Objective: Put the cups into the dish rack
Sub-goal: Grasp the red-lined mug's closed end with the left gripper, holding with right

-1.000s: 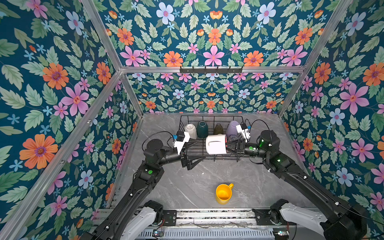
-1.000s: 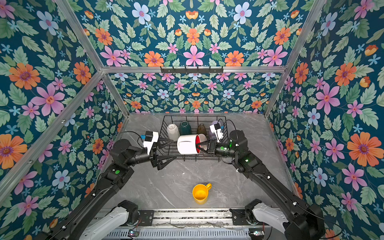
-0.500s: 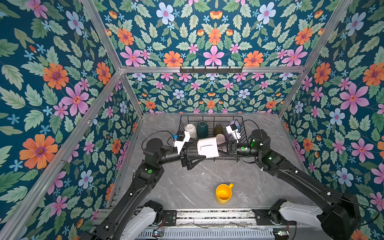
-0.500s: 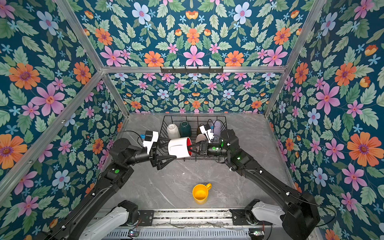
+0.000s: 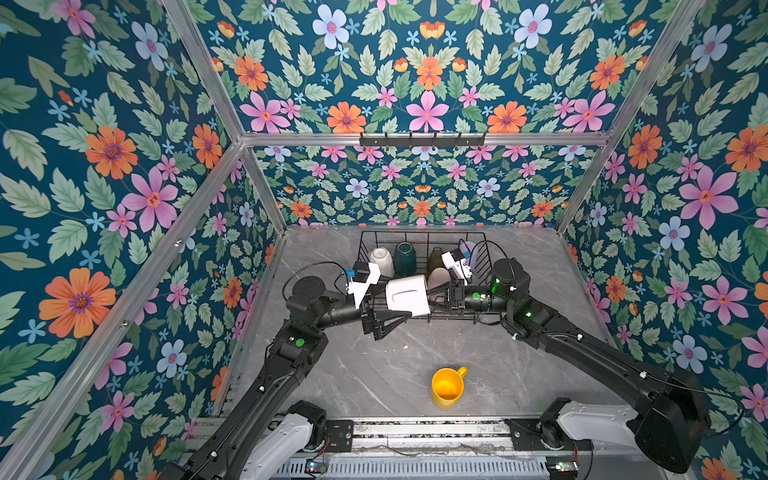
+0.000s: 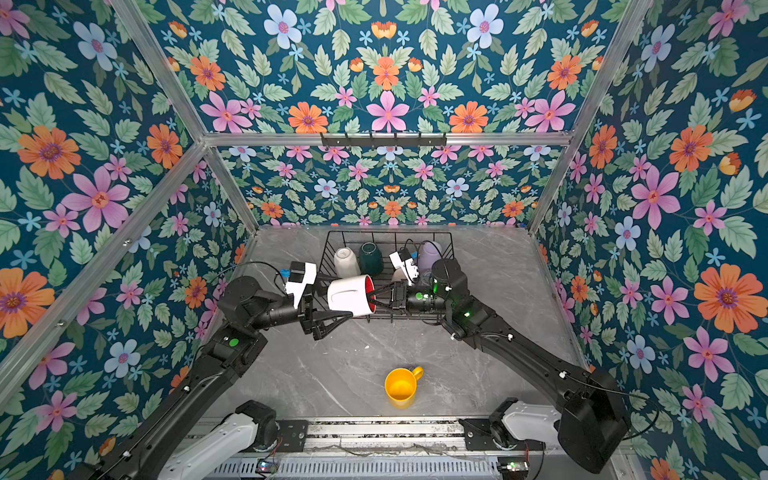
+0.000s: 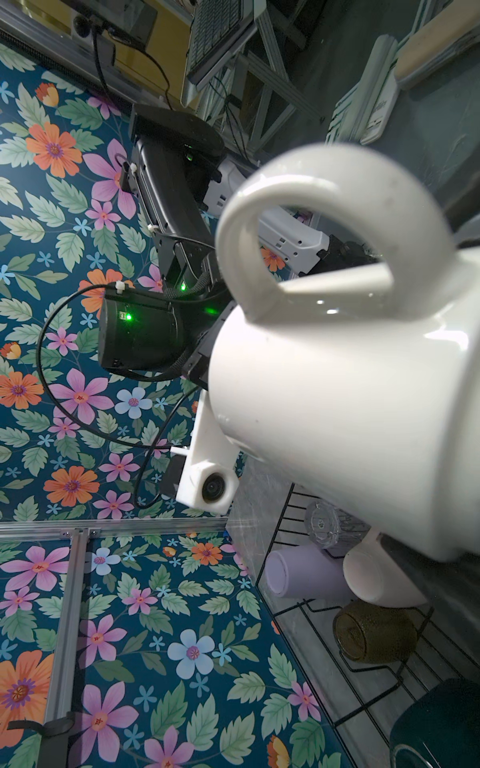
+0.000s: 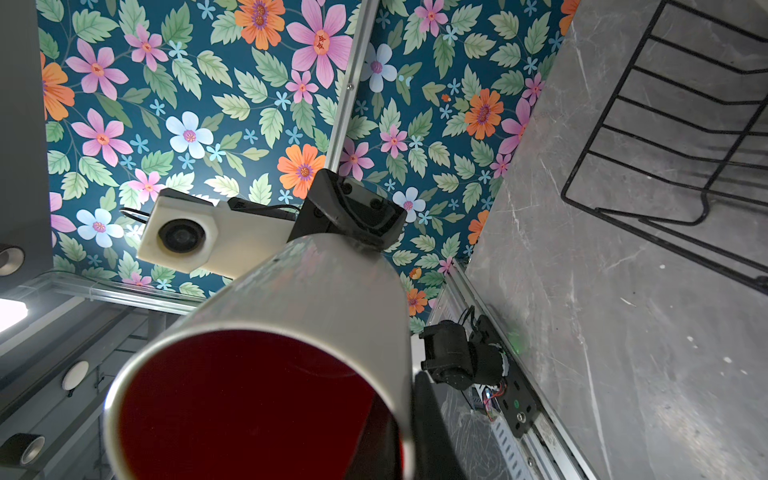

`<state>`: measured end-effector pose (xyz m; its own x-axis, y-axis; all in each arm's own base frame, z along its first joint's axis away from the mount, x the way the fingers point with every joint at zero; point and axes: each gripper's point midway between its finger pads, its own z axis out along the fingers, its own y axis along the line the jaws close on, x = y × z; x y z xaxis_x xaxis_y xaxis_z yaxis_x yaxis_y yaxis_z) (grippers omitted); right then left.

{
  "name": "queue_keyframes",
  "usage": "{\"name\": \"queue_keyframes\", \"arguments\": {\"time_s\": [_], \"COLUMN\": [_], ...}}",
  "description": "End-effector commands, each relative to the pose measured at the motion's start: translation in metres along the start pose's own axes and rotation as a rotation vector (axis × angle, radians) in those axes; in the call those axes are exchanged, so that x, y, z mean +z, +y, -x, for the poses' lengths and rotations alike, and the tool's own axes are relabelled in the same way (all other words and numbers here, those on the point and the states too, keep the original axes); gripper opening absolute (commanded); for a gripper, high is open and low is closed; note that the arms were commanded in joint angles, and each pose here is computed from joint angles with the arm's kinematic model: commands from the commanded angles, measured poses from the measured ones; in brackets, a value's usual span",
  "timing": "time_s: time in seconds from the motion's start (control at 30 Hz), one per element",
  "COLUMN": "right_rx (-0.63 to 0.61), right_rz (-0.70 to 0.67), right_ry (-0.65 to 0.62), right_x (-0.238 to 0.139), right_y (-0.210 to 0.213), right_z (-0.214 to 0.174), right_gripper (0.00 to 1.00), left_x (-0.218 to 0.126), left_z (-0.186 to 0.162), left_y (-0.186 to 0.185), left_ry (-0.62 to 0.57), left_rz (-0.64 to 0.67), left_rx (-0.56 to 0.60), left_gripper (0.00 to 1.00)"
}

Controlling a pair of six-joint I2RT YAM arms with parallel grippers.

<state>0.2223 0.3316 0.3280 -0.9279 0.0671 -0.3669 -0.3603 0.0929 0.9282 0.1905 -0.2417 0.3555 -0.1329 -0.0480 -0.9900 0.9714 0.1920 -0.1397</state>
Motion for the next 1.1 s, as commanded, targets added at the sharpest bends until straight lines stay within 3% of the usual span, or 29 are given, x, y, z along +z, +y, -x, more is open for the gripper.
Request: {"name": "queue_keyframes", "arguments": {"time_s": [0.0,0.6,0.9,1.07], "right_rx": [-0.059,-0.027,-0.009,-0.003], "right_rz": [0.093,0.169,0.187,0.176], "right_ry": [-0.006,0.025,0.041,0.043], "right_x": [0.001,0.019,0.024,0.025], "right_y": [0.026,0.033,0.033,0.03], "right_z": [0.005,0.003,0.002,0.001], "right_gripper": [0.0,0.0,0.0,0.0], "left_x": [0.0,0.001,0.0,0.0], "left_z": [0.01,0.011,0.013,0.014], "left_y": [-0.004,-0.008,-0.011,-0.011], "left_ry": [-0.025,-0.03,-0.037,-0.039], "left_rz": [-0.021,-0.059,-0.065,-0.062], "left_rx": [0.048,0.05,0.065,0.065], "left_gripper": [0.97,0.87,0.7,0.48]}}
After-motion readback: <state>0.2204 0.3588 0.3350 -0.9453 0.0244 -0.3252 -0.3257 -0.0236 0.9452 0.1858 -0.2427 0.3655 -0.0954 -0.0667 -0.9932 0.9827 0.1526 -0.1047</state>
